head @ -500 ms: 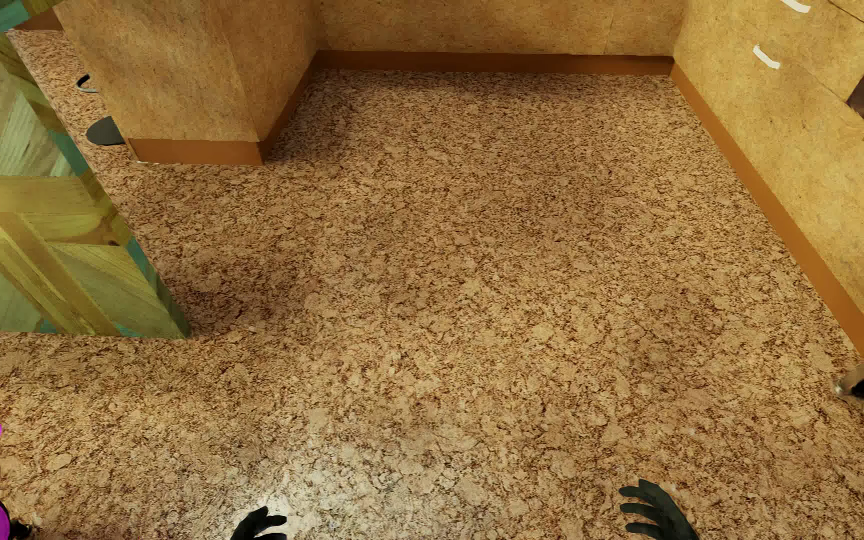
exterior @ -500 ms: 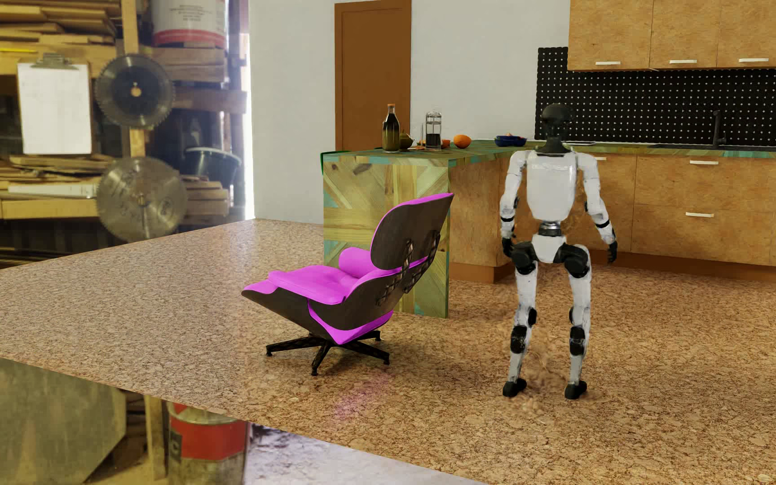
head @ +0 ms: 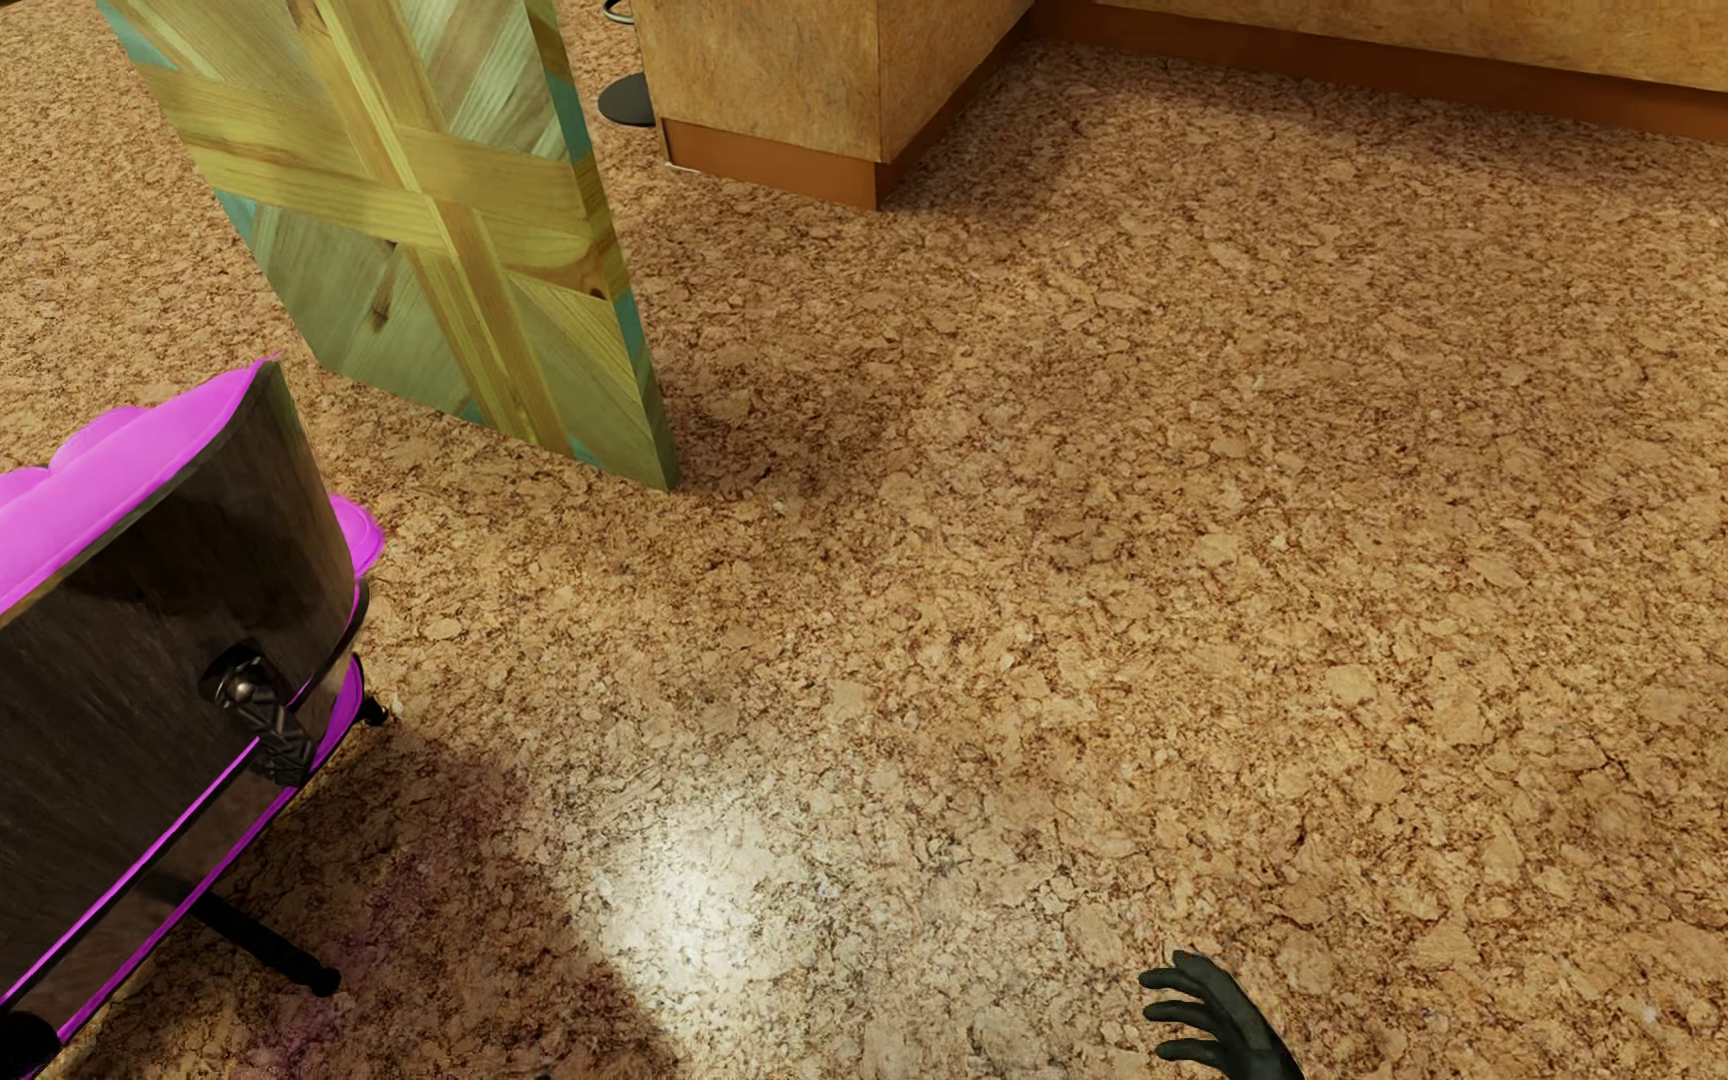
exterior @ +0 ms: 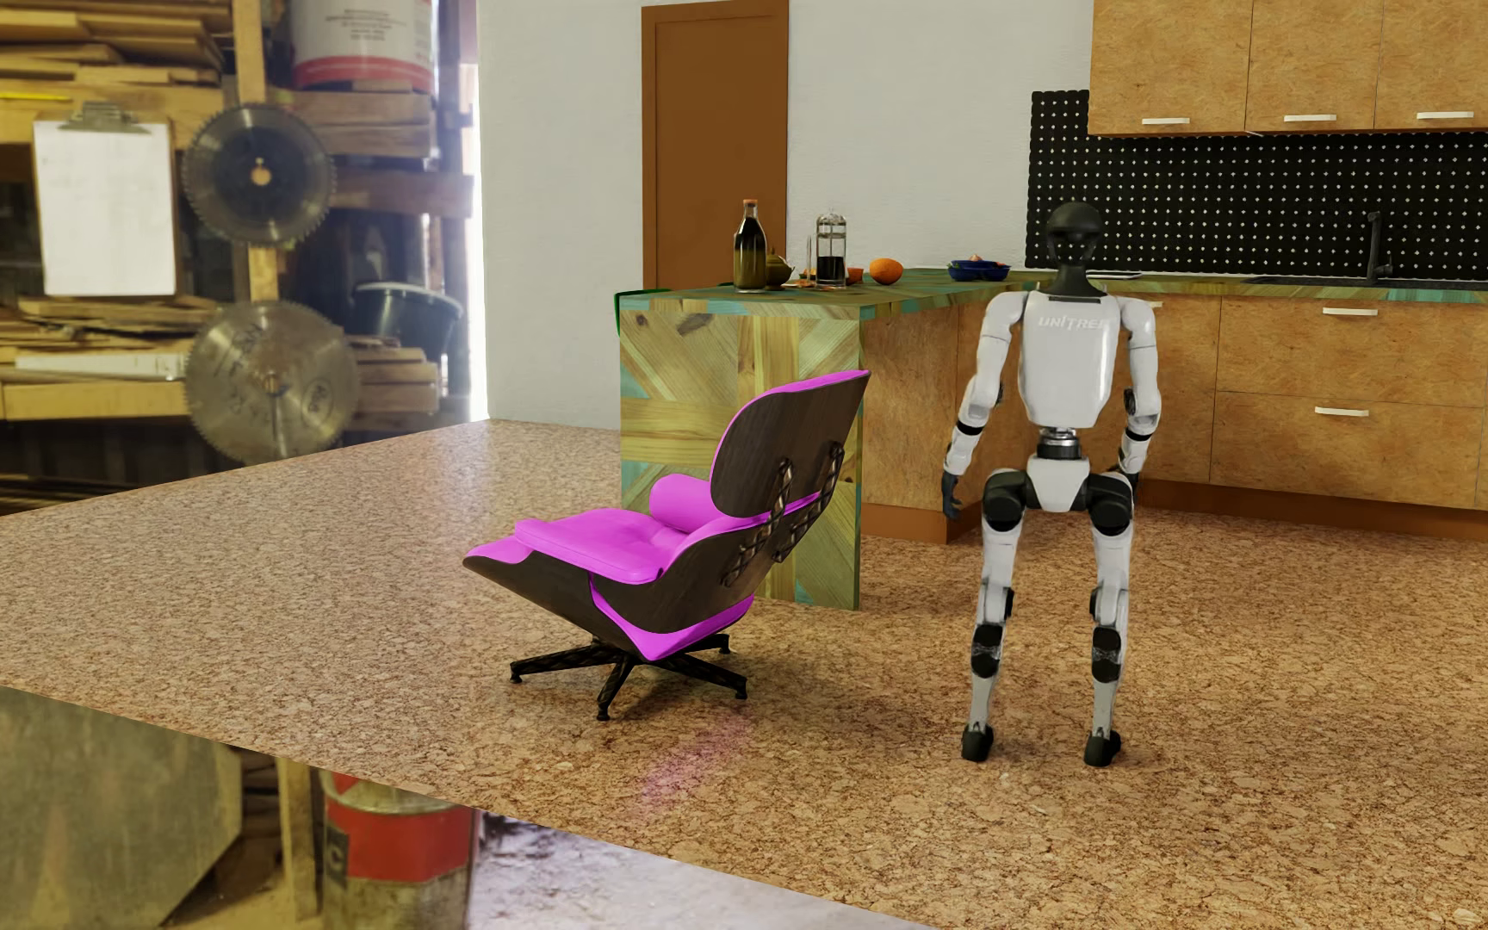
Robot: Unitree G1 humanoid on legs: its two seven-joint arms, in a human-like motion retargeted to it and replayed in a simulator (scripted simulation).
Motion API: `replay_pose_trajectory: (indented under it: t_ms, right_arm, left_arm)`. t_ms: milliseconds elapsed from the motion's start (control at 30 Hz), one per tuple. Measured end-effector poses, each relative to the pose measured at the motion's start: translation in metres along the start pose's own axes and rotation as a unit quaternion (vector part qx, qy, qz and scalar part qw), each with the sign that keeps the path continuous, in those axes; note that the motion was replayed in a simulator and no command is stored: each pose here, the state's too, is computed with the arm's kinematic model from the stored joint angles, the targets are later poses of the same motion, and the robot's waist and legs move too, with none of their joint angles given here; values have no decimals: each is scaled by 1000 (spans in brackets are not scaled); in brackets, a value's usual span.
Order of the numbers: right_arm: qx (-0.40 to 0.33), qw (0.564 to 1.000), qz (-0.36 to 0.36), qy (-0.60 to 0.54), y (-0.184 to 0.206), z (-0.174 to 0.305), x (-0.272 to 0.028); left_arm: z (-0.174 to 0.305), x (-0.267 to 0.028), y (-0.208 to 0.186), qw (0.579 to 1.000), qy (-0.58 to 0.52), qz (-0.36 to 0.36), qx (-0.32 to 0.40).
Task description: Rotate left
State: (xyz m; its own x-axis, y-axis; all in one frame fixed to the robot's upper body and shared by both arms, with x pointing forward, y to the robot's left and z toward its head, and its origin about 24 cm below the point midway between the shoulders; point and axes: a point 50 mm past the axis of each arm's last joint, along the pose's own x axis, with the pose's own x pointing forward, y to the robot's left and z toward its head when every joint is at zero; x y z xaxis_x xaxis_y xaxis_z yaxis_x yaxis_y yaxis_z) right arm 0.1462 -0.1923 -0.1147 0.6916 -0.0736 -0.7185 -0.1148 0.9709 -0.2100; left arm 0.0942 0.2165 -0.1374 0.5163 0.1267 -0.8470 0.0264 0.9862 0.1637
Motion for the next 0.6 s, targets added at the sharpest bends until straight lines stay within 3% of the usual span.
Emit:
replay_pose_trajectory:
  t_ms: [233,300,400,600]
  right_arm:
    - [32,999,2,-22,-14,4,1]
    - [34,998,30,-38,3,16,4]
    - [29,1000,11,0,-10,-9,-5]
    - [27,999,17,-23,-7,6,0]
  left_arm:
    - [9,2,-23,998,-6,-31,-50]
    - [8,2,-25,999,2,-38,-39]
    - [4,0,-27,998,1,-34,-51]
    - [4,1,-25,999,8,-36,-17]
